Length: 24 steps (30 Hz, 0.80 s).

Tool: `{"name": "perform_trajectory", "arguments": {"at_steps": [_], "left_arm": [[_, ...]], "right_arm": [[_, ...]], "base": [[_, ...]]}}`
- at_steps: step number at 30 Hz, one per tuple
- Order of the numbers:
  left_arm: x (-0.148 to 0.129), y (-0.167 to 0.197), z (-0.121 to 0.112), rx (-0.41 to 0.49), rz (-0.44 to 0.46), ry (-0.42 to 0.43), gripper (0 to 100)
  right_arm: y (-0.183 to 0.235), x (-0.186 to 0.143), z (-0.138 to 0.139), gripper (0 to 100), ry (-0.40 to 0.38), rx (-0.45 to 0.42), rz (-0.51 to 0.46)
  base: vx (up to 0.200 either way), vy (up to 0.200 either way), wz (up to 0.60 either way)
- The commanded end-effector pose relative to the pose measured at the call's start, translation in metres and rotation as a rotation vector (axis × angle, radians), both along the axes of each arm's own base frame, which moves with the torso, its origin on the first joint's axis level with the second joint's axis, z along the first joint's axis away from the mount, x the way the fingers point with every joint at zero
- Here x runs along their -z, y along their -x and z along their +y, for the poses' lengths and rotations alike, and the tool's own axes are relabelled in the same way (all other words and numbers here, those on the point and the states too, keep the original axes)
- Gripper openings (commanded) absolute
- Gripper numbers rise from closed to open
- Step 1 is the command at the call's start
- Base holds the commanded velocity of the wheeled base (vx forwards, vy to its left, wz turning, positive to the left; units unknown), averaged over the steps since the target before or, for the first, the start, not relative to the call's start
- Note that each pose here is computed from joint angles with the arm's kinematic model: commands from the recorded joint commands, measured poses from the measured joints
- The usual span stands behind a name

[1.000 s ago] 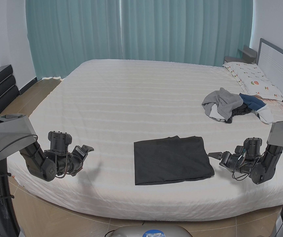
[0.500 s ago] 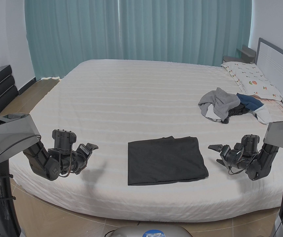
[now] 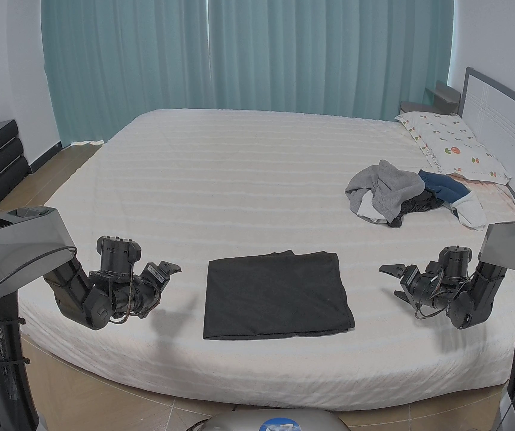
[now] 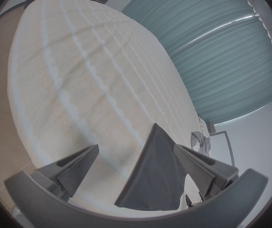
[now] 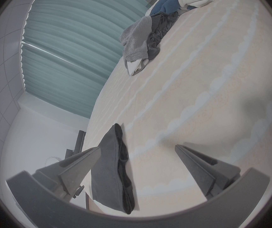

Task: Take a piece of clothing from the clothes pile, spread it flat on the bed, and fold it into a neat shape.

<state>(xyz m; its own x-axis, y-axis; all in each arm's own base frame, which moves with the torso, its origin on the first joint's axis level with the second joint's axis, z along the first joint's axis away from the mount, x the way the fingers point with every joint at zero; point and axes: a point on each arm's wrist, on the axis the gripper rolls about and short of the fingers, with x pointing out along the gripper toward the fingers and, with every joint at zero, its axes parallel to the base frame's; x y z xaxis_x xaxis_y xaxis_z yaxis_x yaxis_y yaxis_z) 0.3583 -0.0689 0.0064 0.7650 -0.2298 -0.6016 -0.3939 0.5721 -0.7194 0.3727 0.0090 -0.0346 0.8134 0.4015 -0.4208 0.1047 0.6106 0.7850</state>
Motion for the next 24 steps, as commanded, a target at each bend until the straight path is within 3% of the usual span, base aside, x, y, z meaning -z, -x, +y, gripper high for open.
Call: {"name": "perform_trajectory", "arguments": {"at_steps": [1, 6, 12, 17, 24], "left_arm": [[0.001, 0.001, -0.001, 0.005, 0.005, -0.002, 100], [0.006, 0.003, -0.009, 0.037, 0.014, -0.018, 100], [0.017, 0.001, -0.019, 0.142, -0.005, -0.121, 100], [0.027, -0.006, -0.036, 0.237, -0.072, -0.183, 100], [0.042, -0.013, -0.057, 0.318, -0.159, -0.181, 100]], "right_arm": [[0.000, 0.001, 0.000, 100, 0.000, -0.001, 0.003], [0.000, 0.001, 0.000, 100, 0.000, -0.001, 0.001], [0.000, 0.001, 0.001, 100, 0.001, -0.003, 0.003], [0.001, 0.001, 0.001, 100, 0.001, -0.003, 0.004], [0.000, 0.002, 0.002, 100, 0.001, -0.004, 0.004]], "base": [[0.000, 0.000, 0.00], [0.000, 0.000, 0.00], [0.000, 0.000, 0.00], [0.000, 0.000, 0.00], [0.000, 0.000, 0.00]]}}
